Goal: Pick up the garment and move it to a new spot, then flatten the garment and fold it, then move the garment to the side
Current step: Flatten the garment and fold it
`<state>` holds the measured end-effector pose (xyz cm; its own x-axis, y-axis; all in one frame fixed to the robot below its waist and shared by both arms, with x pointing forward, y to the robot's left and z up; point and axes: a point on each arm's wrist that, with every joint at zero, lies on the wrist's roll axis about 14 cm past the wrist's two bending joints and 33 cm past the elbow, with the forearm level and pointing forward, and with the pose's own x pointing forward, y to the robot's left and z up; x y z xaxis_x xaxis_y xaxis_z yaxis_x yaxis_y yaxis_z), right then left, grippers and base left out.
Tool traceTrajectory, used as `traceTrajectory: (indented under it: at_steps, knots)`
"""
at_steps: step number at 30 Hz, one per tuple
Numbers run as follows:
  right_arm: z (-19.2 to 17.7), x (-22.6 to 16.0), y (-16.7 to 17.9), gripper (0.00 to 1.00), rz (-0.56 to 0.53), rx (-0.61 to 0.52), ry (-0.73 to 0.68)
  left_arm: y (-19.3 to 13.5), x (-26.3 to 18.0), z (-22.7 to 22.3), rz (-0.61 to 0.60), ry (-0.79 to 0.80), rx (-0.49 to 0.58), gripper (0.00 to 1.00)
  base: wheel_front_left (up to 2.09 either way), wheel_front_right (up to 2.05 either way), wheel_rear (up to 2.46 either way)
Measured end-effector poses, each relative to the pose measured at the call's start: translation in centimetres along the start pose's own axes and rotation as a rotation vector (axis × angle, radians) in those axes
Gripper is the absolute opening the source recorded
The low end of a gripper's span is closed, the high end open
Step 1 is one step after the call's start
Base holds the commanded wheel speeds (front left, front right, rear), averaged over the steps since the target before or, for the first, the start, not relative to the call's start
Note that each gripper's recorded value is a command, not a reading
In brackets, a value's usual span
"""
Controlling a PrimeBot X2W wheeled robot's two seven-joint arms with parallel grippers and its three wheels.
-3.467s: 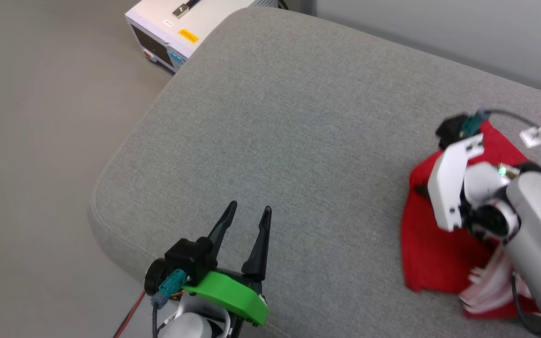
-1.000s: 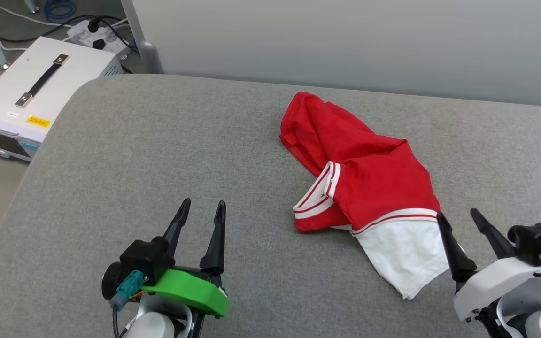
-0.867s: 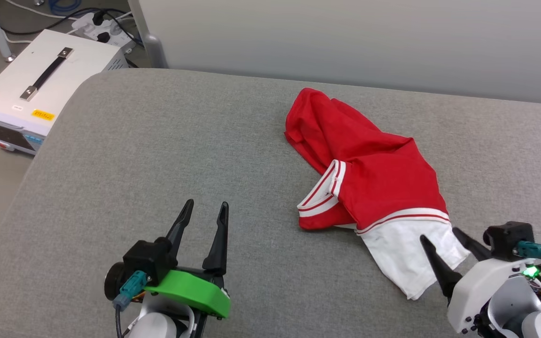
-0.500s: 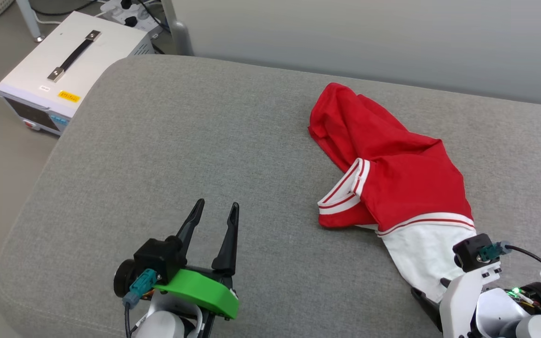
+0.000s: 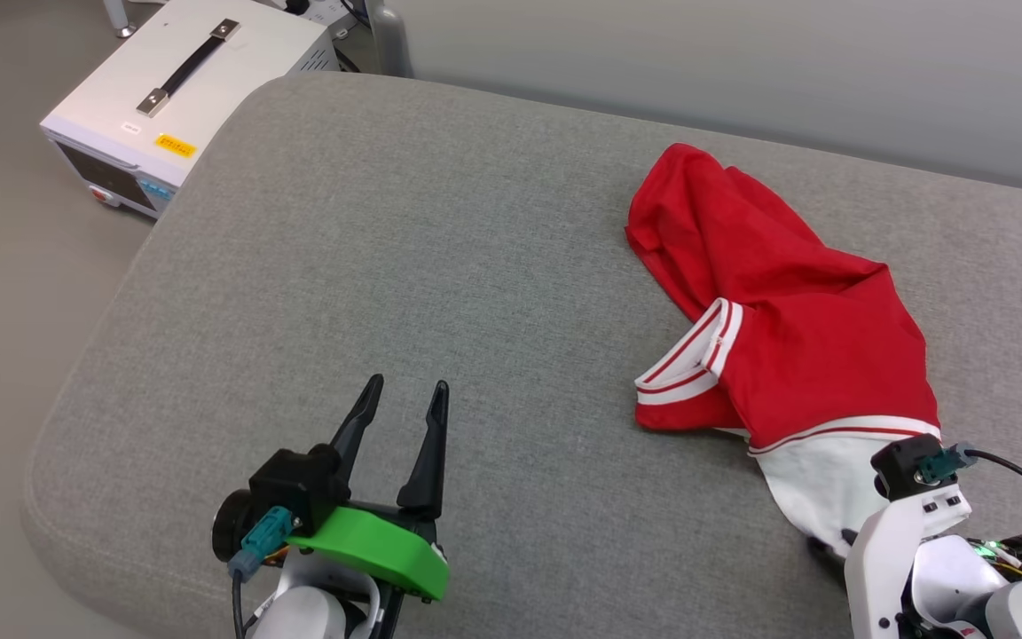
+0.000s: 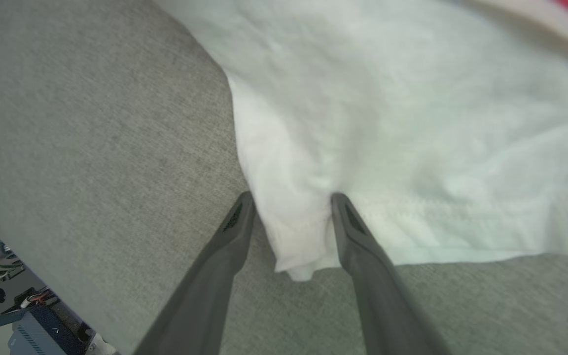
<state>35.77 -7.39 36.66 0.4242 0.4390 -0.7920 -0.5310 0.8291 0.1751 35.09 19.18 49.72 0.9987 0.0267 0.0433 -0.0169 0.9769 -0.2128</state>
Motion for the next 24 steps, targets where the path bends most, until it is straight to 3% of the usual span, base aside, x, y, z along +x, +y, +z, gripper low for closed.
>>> traceTrajectory:
  at_steps: [8, 18, 24]
  knots:
    - [-1.1, -2.9, -3.0, 0.0, -0.08, 0.021, -0.01, -1.1, 0.6, 0.3, -0.037, -0.014, -0.007, 1.0, 0.0, 0.0, 0.0]
    - [-4.7, -10.8, -12.8, 0.0, -0.373, 0.126, -0.014, -3.9, 1.6, 0.6, -0.125, -0.027, -0.021, 1.0, 0.0, 0.0, 0.0]
    - [-6.5, -11.9, -14.7, 0.0, -0.441, 0.172, 0.005, -4.6, 1.9, 0.3, -0.146, -0.019, -0.022, 1.0, 0.0, 0.0, 0.0]
